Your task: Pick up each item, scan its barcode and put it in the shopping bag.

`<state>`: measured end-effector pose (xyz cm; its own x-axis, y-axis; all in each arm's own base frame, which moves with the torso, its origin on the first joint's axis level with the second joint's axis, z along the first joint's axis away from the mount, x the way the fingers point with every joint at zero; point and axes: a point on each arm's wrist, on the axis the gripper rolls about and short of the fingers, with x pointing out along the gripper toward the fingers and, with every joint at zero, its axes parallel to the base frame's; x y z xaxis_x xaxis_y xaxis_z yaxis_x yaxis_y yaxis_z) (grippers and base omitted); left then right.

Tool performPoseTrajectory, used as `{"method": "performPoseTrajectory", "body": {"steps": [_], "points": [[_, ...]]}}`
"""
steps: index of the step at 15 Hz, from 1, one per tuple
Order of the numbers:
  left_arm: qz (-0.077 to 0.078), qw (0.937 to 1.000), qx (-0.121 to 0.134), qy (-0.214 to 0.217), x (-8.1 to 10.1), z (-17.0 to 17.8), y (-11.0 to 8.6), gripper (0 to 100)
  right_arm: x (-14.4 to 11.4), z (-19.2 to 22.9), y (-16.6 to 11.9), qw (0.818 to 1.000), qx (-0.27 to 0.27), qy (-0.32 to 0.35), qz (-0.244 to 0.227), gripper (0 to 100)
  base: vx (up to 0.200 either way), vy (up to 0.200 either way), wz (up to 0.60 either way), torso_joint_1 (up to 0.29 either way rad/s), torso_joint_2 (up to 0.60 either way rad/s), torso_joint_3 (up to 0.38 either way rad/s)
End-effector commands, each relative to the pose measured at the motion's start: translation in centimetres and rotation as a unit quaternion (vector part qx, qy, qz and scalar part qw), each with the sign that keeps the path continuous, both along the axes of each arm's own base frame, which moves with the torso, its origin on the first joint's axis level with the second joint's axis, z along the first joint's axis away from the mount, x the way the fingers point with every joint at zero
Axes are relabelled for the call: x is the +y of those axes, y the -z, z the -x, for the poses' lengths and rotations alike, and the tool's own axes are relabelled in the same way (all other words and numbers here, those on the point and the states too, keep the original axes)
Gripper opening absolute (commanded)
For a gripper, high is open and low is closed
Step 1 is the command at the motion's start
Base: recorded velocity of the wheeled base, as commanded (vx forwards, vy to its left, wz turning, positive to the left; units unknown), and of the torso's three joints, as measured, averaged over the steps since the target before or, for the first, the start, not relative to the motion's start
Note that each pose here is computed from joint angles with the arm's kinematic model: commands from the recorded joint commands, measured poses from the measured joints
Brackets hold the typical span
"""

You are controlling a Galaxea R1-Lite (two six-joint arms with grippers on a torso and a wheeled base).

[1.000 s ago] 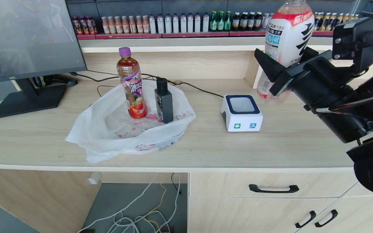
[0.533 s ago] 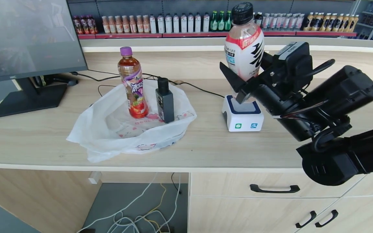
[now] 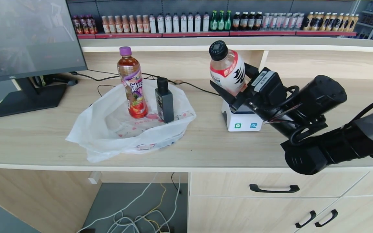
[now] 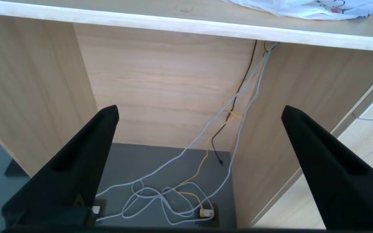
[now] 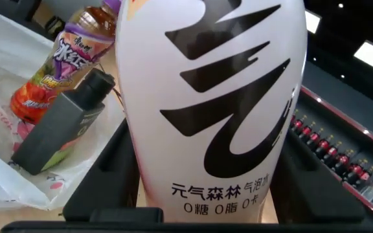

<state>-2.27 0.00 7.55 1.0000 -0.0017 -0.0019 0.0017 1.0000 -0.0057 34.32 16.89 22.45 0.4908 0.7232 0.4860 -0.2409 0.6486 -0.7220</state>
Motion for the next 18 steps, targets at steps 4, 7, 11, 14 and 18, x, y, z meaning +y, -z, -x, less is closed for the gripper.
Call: {"method": "performPoseTrajectory", "body": {"steps": [4,7,11,14,18], "points": [[0.000,1.0000,0.000,0.000,0.0,0.0,0.0,100,-2.6,-1.9,0.6,0.999,-0.017,0.023,0.027,0,0.000,0.000,0.00,0.000,0.00,0.000],[0.000,1.0000,0.000,0.000,0.0,0.0,0.0,100,-2.8,-2.6,1.0,0.998,-0.038,-0.008,0.056,0,0.000,0.000,0.00,0.000,0.00,0.000],[0.000,1.0000,0.000,0.000,0.0,0.0,0.0,100,-3.5,-3.2,1.5,0.997,-0.047,0.000,0.058,0,0.000,0.000,0.00,0.000,0.00,0.000],[0.000,1.0000,0.000,0.000,0.0,0.0,0.0,100,-3.3,-3.5,2.0,0.996,-0.054,-0.014,0.071,0,0.000,0.000,0.00,0.000,0.00,0.000],[0.000,1.0000,0.000,0.000,0.0,0.0,0.0,100,-3.2,-3.3,1.6,0.995,-0.064,-0.015,0.073,0,0.000,0.000,0.00,0.000,0.00,0.000]]}}
